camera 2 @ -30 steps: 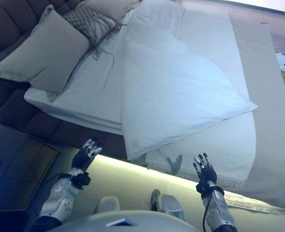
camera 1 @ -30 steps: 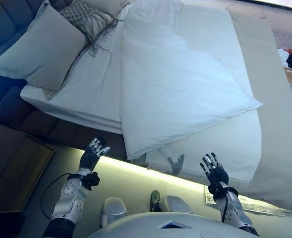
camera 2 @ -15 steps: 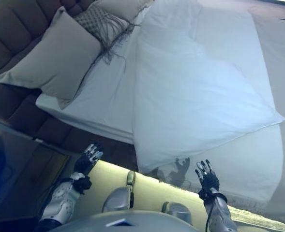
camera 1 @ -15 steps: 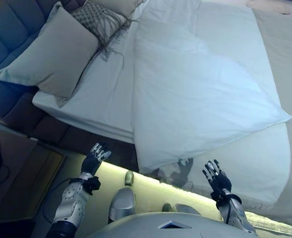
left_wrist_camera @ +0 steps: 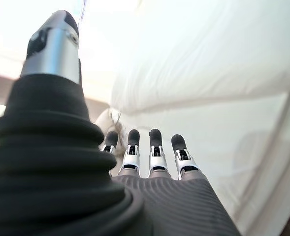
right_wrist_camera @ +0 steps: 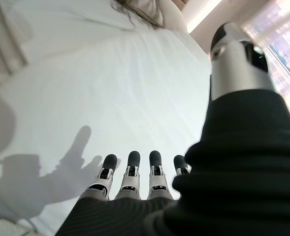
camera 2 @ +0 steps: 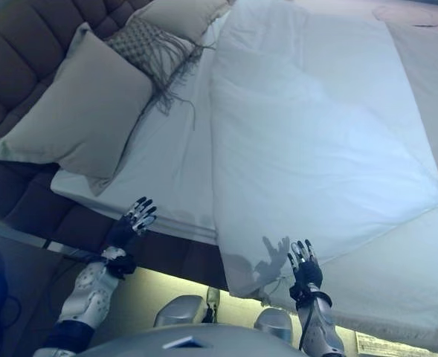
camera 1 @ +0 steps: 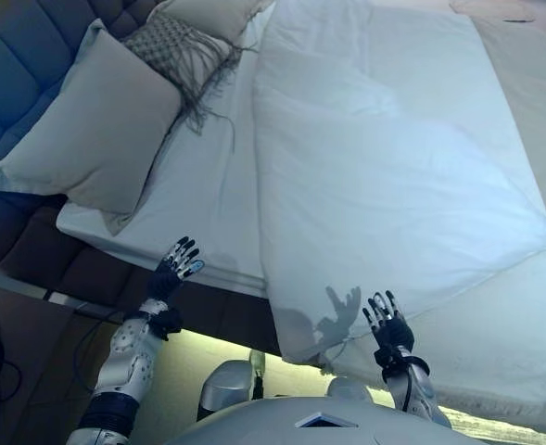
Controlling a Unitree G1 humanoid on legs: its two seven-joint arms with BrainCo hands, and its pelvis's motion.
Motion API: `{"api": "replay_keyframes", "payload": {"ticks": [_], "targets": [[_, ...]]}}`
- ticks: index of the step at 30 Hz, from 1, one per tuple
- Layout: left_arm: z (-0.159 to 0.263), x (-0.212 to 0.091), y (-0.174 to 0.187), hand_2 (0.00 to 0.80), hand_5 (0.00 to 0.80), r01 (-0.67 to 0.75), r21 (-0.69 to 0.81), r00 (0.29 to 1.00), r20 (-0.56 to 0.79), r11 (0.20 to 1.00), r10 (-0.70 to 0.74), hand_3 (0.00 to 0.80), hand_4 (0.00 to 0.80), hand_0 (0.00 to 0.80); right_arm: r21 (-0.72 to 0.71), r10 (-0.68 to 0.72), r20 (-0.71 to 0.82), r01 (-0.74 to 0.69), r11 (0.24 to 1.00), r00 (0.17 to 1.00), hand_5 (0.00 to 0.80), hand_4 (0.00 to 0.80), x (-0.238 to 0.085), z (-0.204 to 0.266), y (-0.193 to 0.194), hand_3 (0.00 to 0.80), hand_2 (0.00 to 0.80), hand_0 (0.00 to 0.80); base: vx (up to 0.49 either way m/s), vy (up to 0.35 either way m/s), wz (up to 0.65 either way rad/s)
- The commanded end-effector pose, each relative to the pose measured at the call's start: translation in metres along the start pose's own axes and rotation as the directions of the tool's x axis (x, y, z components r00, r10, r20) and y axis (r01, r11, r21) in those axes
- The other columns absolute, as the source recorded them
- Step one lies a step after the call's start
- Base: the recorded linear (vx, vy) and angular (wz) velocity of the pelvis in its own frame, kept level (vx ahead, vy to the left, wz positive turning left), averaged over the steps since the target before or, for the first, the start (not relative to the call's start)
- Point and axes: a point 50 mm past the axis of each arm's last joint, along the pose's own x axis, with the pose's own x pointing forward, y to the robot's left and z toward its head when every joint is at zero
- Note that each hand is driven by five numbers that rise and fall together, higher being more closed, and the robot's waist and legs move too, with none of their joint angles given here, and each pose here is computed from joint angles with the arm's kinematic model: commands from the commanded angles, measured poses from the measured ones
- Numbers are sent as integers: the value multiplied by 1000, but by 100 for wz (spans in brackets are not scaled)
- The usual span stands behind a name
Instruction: Make the bed neatly
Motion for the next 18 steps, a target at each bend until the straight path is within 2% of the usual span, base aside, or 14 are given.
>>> {"api": "replay_keyframes", "payload": {"ticks": [1,6,8,10,13,16,18], "targets": [[11,-3,-1,0,0,2,46,998,68,999,-5,0,0,0,-25,43,58,-41,999,997,0,0,0,9,4,0,0,0,39,-85,-10],[24,0,-3,0,0,25,77,992,125,997,-35,0,0,0,-24,70,69,-68,997,995,0,0,10,20,6,0,0,0,-31,-133,-26],[27,0,-5,0,0,35,125,990,134,992,-52,0,0,0,-25,78,69,-77,997,995,0,0,12,22,6,0,0,0,6,-196,21],[31,3,-8,0,0,30,255,988,140,966,-68,0,0,0,-39,88,54,-86,996,995,0,0,15,25,5,0,0,0,42,-236,17],[41,15,-14,0,0,39,457,979,160,889,-125,0,0,0,-66,98,67,-94,993,993,0,0,14,34,2,0,0,0,-17,-194,8],[50,24,-22,0,0,-18,571,969,213,821,-127,0,0,0,-89,103,80,-96,991,991,0,0,20,45,4,0,0,0,-50,-47,29],[61,26,-26,0,0,-90,701,951,272,708,-148,0,0,0,-104,140,87,-131,986,986,0,0,23,49,12,0,0,0,13,-33,-25]]}}
